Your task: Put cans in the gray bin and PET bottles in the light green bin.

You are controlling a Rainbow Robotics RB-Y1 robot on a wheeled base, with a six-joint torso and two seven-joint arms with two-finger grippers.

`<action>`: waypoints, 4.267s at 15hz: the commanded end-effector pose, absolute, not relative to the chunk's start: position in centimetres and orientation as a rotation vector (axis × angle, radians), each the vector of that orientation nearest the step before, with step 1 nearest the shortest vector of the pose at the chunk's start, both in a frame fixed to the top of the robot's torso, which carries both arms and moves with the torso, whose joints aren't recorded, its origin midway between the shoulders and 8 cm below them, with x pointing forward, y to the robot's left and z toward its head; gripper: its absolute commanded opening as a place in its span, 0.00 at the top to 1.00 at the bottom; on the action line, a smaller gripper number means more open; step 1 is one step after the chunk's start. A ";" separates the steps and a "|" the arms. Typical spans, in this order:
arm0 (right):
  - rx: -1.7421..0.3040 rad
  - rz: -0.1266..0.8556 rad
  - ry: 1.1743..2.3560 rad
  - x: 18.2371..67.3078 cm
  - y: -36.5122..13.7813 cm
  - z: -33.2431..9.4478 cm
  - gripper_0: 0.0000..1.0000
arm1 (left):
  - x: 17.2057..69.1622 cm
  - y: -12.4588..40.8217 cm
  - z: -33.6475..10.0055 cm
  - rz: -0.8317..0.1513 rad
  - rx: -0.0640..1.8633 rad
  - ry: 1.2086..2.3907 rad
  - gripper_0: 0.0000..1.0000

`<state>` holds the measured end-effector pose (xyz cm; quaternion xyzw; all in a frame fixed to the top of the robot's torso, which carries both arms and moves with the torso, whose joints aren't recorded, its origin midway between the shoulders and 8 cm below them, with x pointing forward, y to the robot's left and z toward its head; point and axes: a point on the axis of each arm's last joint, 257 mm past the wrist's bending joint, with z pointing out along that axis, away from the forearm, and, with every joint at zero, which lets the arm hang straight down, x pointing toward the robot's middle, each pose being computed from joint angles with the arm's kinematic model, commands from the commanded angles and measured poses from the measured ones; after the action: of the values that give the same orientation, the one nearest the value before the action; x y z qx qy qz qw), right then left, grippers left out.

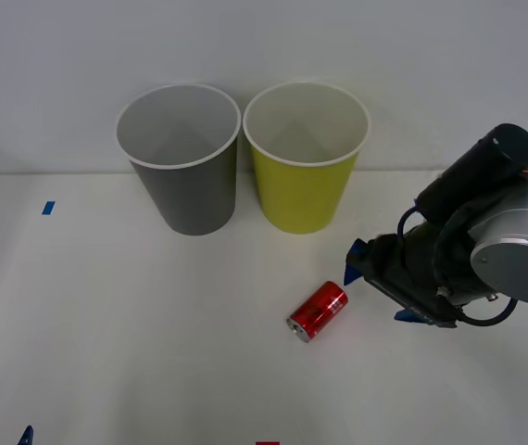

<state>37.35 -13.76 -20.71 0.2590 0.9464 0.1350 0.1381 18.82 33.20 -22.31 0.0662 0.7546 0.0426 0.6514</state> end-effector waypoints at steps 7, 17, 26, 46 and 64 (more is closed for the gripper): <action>0.786 0.294 2.798 40.3 -9.8 -24.8 0.22 | 18.8 33.2 -22.3 0.097 0.150 1.713 0.00; 0.974 0.301 2.807 42.4 -8.8 -28.4 0.22 | 18.8 33.2 -22.3 0.097 0.150 1.713 0.00; 1.016 0.293 2.792 43.1 -8.0 -30.9 0.22 | 18.8 33.2 -22.3 0.097 0.150 1.713 0.00; 0.889 0.213 2.748 43.3 -8.1 -30.1 1.00 | 18.8 33.2 -22.3 0.097 0.150 1.713 0.00; 0.314 0.471 2.309 42.7 -15.7 -14.0 1.00 | 18.8 33.2 -22.3 0.097 0.150 1.713 0.00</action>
<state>42.74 -15.58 -15.11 0.1384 0.9070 0.1849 0.3523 18.82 33.20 -22.30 0.0662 0.7546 0.0426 0.6514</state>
